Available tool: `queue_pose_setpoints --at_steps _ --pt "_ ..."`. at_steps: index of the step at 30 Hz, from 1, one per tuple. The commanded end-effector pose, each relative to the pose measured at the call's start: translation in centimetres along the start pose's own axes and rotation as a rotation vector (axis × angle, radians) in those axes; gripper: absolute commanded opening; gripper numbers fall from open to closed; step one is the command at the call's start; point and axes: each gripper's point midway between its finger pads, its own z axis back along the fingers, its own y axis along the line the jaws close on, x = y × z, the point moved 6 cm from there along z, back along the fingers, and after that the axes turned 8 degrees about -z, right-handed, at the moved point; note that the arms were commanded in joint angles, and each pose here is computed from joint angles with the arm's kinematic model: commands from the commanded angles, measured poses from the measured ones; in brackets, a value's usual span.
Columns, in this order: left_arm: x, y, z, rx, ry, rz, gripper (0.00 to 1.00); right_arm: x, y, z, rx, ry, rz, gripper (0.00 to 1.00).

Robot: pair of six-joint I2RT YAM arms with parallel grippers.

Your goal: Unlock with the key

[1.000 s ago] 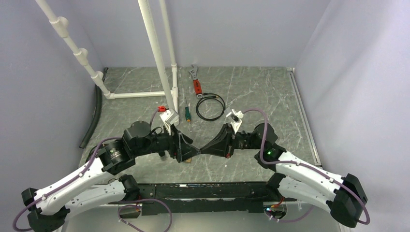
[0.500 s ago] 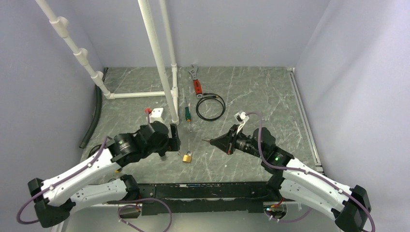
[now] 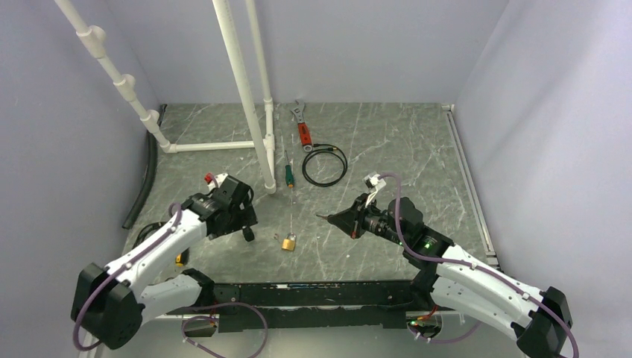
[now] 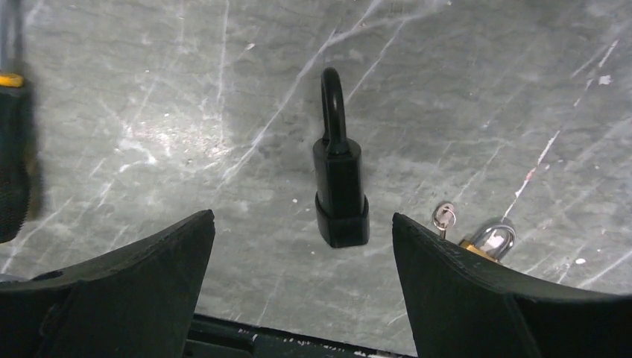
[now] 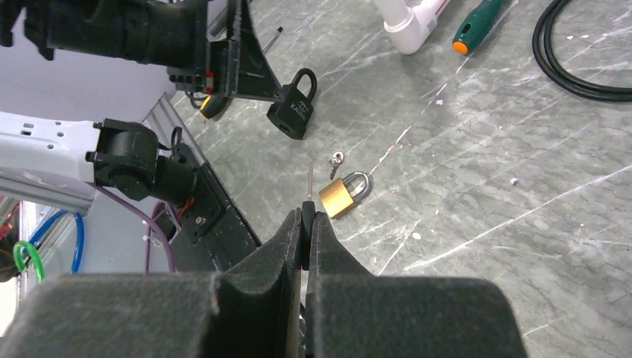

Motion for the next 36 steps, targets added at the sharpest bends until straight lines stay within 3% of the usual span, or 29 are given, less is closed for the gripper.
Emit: queue_pose_setpoints --at_steps 1,8,12,21,22,24,25,31,36 --pt "0.4 -1.7 -1.7 -0.066 0.027 0.007 0.92 0.6 0.3 0.1 0.01 -0.034 0.017 0.0" --pt "0.0 -2.5 -3.6 -0.075 0.054 -0.006 0.83 0.4 0.2 -0.1 0.008 -0.022 0.016 0.0" --pt "-0.2 -2.3 -4.4 -0.037 0.065 -0.01 0.71 0.4 0.3 -0.1 0.011 -0.019 0.015 0.0" --pt "-0.7 -2.2 -6.1 -0.011 0.063 -0.013 0.56 0.1 0.1 -0.3 0.011 -0.002 0.019 0.0" --pt "-0.8 -2.3 -6.4 -0.02 0.065 -0.019 0.47 0.0 0.1 -0.3 0.013 0.001 0.02 0.0" --pt "-1.0 -2.7 -6.7 -0.048 0.081 -0.038 0.12 -0.2 0.1 -0.5 0.021 0.011 0.023 0.0" --pt "-1.0 -2.8 -6.7 -0.052 0.089 -0.044 0.01 -0.3 0.1 -0.5 0.03 0.019 0.026 0.0" --pt "-0.4 -3.1 -4.8 -0.075 0.109 -0.016 0.0 -1.2 2.1 -1.1 0.095 0.073 0.126 0.0" --pt "0.8 -3.5 -1.7 -0.102 0.13 0.025 0.0 -1.4 3.0 -2.1 0.043 0.043 0.219 0.0"
